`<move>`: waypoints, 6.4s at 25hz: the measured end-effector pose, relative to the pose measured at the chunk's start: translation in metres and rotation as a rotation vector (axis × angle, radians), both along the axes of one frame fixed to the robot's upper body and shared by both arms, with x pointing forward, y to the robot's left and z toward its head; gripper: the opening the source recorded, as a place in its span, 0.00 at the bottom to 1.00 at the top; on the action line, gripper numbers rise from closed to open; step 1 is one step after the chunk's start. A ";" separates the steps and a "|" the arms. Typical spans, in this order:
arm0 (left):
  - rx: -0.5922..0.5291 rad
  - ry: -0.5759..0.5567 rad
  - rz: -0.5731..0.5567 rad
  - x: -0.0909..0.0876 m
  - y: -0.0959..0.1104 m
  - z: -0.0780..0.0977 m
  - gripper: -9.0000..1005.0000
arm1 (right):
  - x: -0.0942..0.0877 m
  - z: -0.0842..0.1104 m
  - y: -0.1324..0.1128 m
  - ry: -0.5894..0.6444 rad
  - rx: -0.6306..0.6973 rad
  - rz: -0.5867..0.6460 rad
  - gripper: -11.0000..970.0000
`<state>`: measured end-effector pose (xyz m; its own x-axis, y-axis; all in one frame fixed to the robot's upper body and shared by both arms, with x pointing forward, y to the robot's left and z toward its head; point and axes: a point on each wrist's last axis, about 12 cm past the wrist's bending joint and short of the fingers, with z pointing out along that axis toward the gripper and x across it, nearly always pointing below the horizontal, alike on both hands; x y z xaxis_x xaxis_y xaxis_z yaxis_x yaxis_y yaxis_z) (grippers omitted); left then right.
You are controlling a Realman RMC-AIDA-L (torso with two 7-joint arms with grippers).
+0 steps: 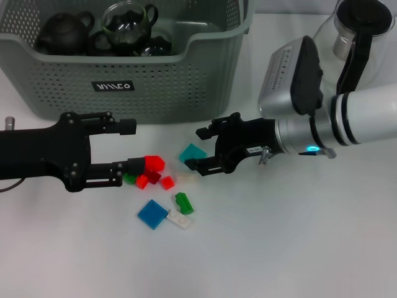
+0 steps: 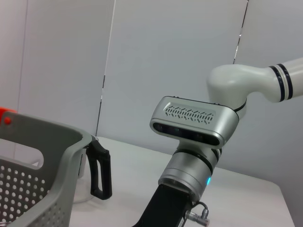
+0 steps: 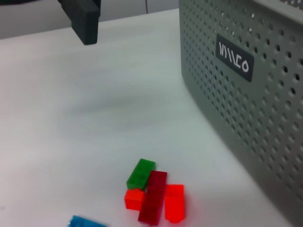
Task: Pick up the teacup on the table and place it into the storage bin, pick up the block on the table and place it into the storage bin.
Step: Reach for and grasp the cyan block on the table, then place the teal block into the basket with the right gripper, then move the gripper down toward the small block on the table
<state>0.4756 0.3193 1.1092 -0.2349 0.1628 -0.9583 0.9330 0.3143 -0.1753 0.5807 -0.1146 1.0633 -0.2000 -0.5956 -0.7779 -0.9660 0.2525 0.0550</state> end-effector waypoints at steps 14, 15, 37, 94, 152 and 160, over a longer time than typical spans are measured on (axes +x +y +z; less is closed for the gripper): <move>-0.008 -0.005 0.001 -0.001 -0.001 -0.005 0.71 | -0.001 -0.008 0.014 -0.046 -0.030 -0.030 0.75; -0.009 -0.005 0.000 -0.001 -0.001 -0.005 0.71 | -0.001 -0.008 0.014 -0.047 -0.031 -0.030 0.75; -0.008 -0.005 0.000 -0.001 -0.001 -0.006 0.71 | 0.000 -0.010 0.023 -0.079 -0.058 -0.035 0.76; -0.010 0.006 0.023 -0.009 0.006 -0.010 0.71 | -0.010 0.024 0.005 -0.009 0.047 -0.017 0.44; -0.007 0.018 0.064 -0.009 0.014 -0.010 0.71 | 0.054 0.195 0.017 -0.193 0.480 -0.034 0.95; -0.012 0.014 0.049 -0.009 0.014 -0.008 0.71 | -0.003 0.161 -0.037 -0.171 0.371 0.163 0.97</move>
<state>0.4665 0.3329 1.1009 -0.2561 0.1393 -0.9565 0.9140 0.3571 -0.1927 0.5780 -0.1519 1.2242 0.0240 -0.2824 -0.9590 -0.9947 0.0890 -0.0511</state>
